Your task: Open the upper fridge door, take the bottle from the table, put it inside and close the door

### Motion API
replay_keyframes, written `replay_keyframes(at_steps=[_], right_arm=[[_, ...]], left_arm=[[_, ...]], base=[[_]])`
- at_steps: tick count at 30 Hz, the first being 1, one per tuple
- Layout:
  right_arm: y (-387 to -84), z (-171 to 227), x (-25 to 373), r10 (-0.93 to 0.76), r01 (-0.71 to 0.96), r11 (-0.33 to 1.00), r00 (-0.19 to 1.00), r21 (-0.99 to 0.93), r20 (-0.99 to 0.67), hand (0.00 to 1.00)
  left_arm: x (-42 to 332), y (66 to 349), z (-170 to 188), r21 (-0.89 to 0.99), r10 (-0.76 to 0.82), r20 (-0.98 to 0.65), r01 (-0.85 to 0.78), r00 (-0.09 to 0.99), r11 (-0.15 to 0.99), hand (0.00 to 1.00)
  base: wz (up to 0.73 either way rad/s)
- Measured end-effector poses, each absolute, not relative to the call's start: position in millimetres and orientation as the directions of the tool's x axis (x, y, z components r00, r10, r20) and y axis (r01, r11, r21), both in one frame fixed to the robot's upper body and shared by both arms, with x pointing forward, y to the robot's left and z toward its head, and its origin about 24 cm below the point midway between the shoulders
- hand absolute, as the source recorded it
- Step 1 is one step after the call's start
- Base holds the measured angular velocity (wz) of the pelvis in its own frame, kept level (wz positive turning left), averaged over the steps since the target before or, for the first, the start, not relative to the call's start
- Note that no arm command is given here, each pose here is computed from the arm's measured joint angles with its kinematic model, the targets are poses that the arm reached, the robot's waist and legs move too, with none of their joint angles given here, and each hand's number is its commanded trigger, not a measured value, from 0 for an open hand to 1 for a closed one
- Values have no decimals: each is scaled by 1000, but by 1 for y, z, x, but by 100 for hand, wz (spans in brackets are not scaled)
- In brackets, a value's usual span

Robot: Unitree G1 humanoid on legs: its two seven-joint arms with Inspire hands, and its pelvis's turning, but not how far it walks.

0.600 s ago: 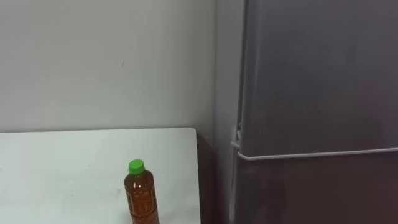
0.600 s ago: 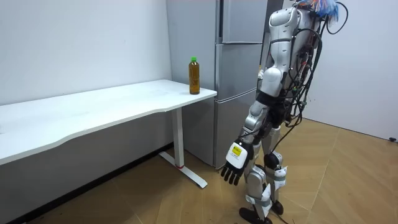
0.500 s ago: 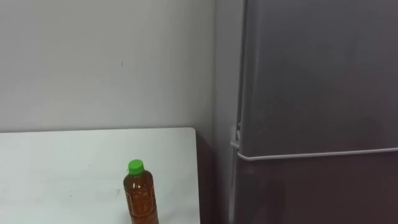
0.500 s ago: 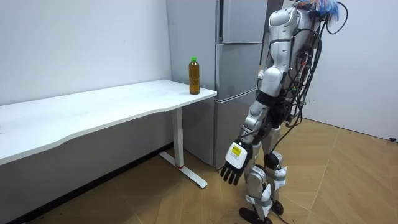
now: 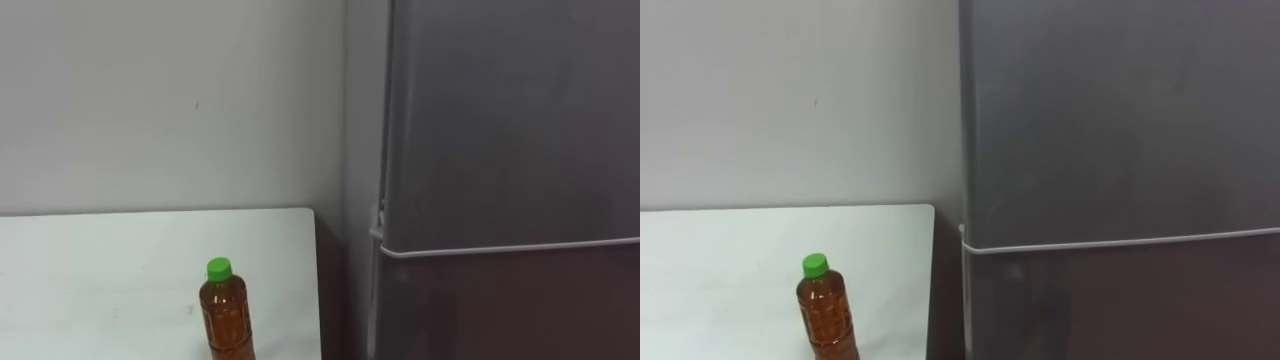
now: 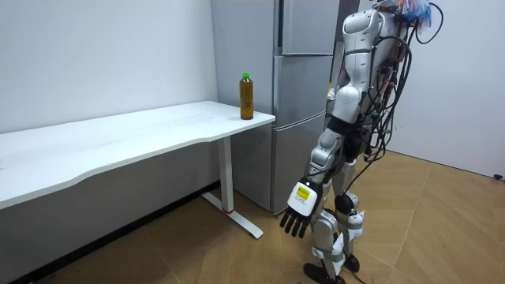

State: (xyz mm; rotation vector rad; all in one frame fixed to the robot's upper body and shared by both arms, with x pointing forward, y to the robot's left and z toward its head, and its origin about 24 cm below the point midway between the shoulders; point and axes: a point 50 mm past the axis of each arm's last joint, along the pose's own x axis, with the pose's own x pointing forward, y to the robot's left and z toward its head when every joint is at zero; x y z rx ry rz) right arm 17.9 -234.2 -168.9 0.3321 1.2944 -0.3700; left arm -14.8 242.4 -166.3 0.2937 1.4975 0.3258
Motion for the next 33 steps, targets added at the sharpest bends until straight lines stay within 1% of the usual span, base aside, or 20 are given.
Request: replay_keyframes(at_steps=[2,4,6,8,10,13,16,18,19,22,26,28,29,32,33], right_arm=[[-235,-169,18,-82,449,893,231,32,-970,0],[-235,-169,17,-86,458,888,228,29,-970,0],[-236,-169,16,-90,462,886,225,25,-970,0],[-239,-168,14,-101,478,878,224,19,-969,0],[-243,-167,12,-113,485,874,223,9,-968,0],[-246,-165,9,-129,498,867,236,6,-963,0],[-248,-164,10,-134,500,866,249,9,-959,0],[-249,-164,9,-139,495,869,248,2,-959,0],[-250,-163,11,-144,489,873,253,-2,-957,0],[-252,-163,8,-150,478,878,247,-14,-957,0],[-253,-162,7,-158,479,878,253,-18,-954,0],[-253,-162,4,-167,491,871,254,-22,-953,0],[-253,-162,3,-170,495,868,253,-23,-953,0],[-253,-161,6,-171,495,869,263,-20,-950,0],[-253,-161,6,-171,493,870,262,-21,-950,0]], left_arm=[[-12,244,-166,390,397,-917,-118,40,913,0],[-8,249,-164,400,423,-905,-257,38,880,0],[-2,254,-162,410,453,-891,-353,44,841,0],[11,265,-156,422,511,-857,-467,75,777,0],[21,272,-151,432,559,-821,-519,112,738,0],[33,277,-145,428,611,-777,-585,151,689,0],[41,280,-141,412,636,-753,-635,166,654,0],[53,286,-133,388,663,-721,-675,201,627,0],[63,291,-125,367,689,-689,-712,225,599,0],[82,301,-109,349,750,-599,-752,280,559,0],[100,305,-95,315,778,-537,-777,327,545,0],[114,308,-78,265,794,-470,-797,385,543,0],[118,309,-73,250,799,-450,-802,399,542,0],[139,314,-40,166,836,-315,-842,448,514,0],[142,315,-34,149,839,-291,-844,460,515,0]], base=[[4],[2],[-2],[-2],[0],[-6],[-6],[3],[5],[4],[1],[0],[0],[0],[0]])
